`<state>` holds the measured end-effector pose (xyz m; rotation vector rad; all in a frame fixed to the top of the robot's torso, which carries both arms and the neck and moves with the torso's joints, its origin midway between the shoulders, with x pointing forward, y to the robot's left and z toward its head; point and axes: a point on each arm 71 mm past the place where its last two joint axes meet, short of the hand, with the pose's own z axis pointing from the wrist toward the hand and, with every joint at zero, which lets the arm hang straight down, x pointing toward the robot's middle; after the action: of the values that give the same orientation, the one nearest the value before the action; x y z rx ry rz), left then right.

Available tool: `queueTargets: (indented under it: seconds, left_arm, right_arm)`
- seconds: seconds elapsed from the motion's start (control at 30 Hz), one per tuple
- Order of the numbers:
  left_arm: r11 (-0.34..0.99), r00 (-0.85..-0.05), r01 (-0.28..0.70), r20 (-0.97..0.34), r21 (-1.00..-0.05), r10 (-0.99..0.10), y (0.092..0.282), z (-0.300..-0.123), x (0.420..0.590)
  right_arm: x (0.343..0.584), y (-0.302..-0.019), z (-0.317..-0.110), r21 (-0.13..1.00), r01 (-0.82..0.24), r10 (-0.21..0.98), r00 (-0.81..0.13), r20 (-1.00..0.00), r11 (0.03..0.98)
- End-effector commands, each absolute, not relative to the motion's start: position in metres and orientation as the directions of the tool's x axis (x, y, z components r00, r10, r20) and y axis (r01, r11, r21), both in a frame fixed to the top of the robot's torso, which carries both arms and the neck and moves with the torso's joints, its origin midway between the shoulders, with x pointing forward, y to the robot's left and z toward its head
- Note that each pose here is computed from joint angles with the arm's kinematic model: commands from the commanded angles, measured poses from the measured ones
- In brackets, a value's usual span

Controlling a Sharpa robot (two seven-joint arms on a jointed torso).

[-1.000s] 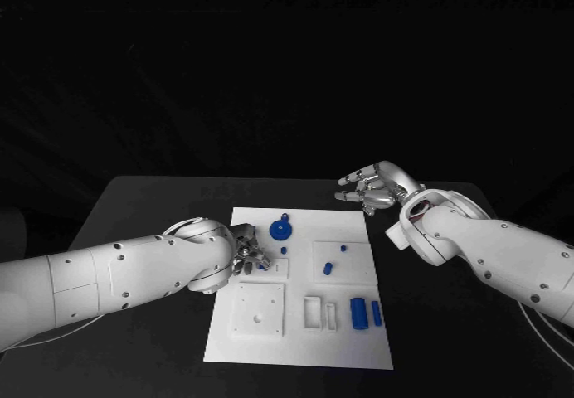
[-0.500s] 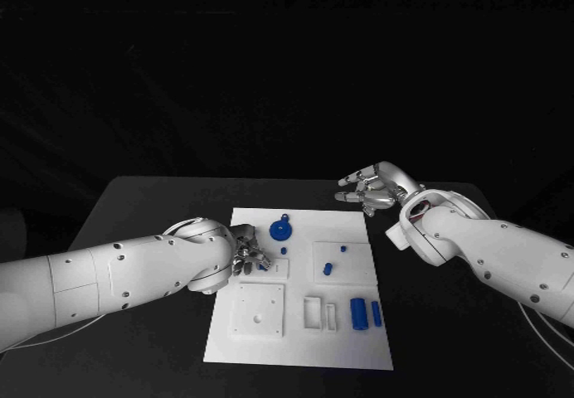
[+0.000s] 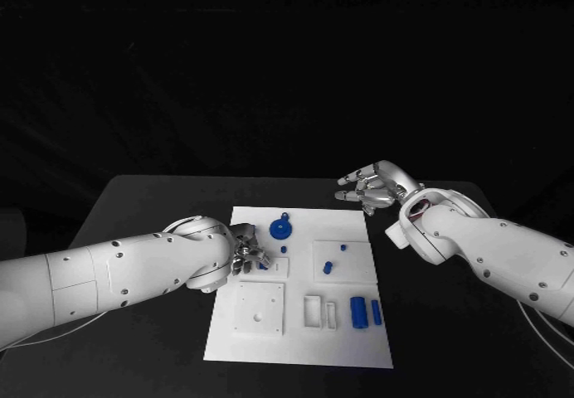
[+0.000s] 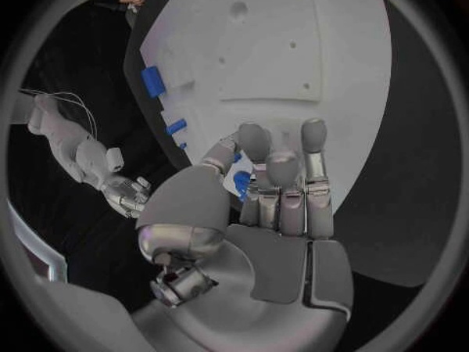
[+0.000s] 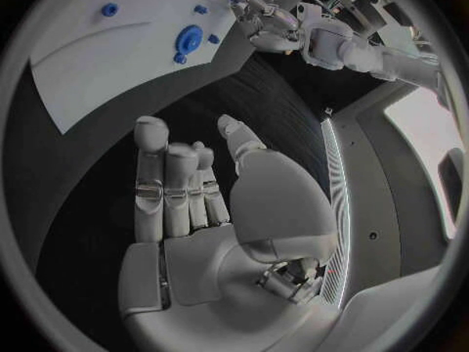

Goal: Assemble the parts on the task board

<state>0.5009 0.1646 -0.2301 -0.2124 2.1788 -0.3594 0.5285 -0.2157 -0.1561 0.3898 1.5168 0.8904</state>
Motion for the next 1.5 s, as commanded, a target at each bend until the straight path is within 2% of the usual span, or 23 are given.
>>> queueTargets:
  seconds: [0.03, 0.53, 1.5]
  left_arm:
    - [0.947, -0.638, -0.012, -0.726, -0.322, -0.255, 0.162, -0.239, 0.495]
    - [0.952, -0.646, -0.005, -0.726, -0.305, -0.235, 0.163, -0.240, 0.496]
    - [0.960, -0.667, 0.048, -0.724, -0.277, -0.175, 0.150, -0.241, 0.496]
  right_arm:
    - [0.528, -0.214, -0.156, 0.721, -0.262, 0.700, -0.185, -0.690, 0.641]
    - [0.528, -0.214, -0.157, 0.721, -0.262, 0.699, -0.185, -0.690, 0.642]
    - [0.529, -0.213, -0.158, 0.722, -0.262, 0.700, -0.187, -0.689, 0.641]
